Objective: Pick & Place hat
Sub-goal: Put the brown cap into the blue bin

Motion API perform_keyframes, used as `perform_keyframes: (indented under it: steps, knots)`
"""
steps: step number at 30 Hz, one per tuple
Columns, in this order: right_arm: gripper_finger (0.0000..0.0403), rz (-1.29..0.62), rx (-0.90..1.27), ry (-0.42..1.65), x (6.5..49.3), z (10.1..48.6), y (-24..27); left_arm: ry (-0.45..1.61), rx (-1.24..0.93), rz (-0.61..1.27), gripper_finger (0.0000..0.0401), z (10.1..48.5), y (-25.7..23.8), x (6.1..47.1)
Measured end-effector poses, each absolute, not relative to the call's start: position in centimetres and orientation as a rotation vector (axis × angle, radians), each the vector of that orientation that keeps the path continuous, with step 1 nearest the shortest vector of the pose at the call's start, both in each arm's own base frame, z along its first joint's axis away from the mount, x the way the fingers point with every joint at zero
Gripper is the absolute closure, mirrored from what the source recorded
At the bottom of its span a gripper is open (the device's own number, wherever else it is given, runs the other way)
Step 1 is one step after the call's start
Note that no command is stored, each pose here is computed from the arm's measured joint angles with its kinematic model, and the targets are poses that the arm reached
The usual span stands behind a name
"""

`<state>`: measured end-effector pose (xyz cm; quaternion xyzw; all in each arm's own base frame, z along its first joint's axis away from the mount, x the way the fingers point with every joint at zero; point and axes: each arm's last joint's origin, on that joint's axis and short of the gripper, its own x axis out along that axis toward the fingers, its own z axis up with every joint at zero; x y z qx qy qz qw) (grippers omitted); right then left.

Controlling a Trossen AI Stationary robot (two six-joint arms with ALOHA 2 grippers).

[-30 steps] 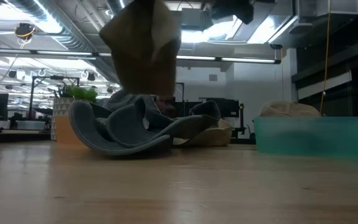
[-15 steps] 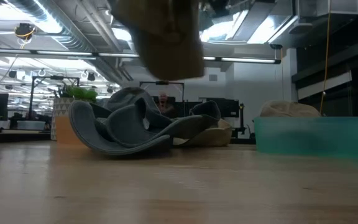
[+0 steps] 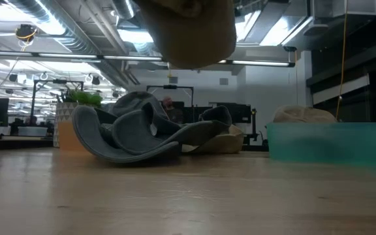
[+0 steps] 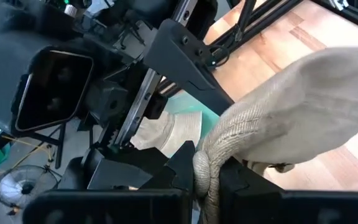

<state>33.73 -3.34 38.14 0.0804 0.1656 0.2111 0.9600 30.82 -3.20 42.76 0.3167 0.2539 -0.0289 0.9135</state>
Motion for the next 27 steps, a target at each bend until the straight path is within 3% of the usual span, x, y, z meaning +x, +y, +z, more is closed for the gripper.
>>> perform_keyframes:
  steps: [5, 13, 27]
  knots:
    - [0.0212, 0.455, 0.140, 0.330, 33.72, 38.13, -3.27, 0.521, 0.648, -0.060, 0.0387, 42.78, -3.24, 30.83]
    - [0.0385, 0.476, 0.161, 0.365, 33.57, 37.82, -3.21, 0.514, 0.631, -0.061, 0.0379, 42.75, -3.60, 30.88]
    - [0.0385, 0.474, 0.197, 0.448, 33.17, 37.15, -3.13, 0.516, 0.506, -0.022, 0.0342, 42.74, -3.65, 30.87]
